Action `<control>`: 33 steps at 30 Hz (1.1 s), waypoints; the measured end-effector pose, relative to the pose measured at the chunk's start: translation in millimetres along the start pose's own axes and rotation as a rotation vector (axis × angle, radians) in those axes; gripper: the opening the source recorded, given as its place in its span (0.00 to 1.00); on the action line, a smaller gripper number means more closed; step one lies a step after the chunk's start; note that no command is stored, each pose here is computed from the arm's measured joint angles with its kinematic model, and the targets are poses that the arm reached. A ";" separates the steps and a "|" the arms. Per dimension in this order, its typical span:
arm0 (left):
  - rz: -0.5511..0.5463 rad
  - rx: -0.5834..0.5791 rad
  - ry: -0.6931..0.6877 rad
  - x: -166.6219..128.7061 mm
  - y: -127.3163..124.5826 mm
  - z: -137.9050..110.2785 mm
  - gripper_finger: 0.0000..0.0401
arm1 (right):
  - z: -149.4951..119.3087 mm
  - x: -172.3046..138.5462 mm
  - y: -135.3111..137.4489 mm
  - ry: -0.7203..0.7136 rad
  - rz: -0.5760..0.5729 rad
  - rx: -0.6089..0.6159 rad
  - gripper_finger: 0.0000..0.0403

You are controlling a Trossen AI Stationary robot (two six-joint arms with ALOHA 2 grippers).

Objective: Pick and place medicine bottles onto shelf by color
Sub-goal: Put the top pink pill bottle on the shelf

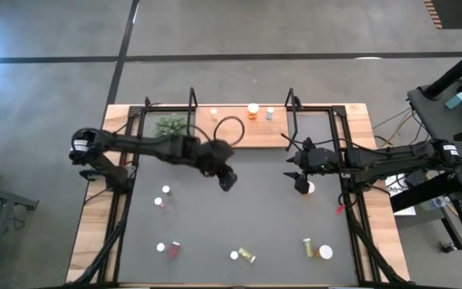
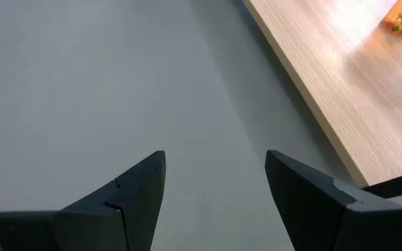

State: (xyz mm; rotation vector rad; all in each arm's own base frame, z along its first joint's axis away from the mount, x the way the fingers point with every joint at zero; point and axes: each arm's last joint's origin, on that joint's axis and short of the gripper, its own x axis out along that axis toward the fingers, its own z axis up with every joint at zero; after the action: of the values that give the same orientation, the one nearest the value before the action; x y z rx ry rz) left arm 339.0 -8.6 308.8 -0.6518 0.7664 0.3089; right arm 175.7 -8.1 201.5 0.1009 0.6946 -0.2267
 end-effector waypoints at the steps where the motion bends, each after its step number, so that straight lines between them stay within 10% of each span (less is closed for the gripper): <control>1: 0.004 -0.021 -0.003 -0.3 -4.6 -4.4 0.37 | 0.0 0.0 0.0 0.000 0.000 0.000 0.59; 15: 0.202 -0.203 0.207 -8.9 -28.2 -77.1 0.37 | 0.1 0.0 0.0 -0.001 0.000 0.000 0.59; 33: 0.581 -0.322 0.362 -61.5 2.6 -139.3 0.42 | 0.4 0.0 0.0 -0.004 0.000 0.001 0.59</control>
State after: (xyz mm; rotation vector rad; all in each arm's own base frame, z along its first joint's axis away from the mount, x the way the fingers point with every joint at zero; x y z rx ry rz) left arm 220.0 -98.2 277.2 -0.7894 1.2678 0.8749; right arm 176.0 -8.2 201.8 0.1014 0.6904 -0.2268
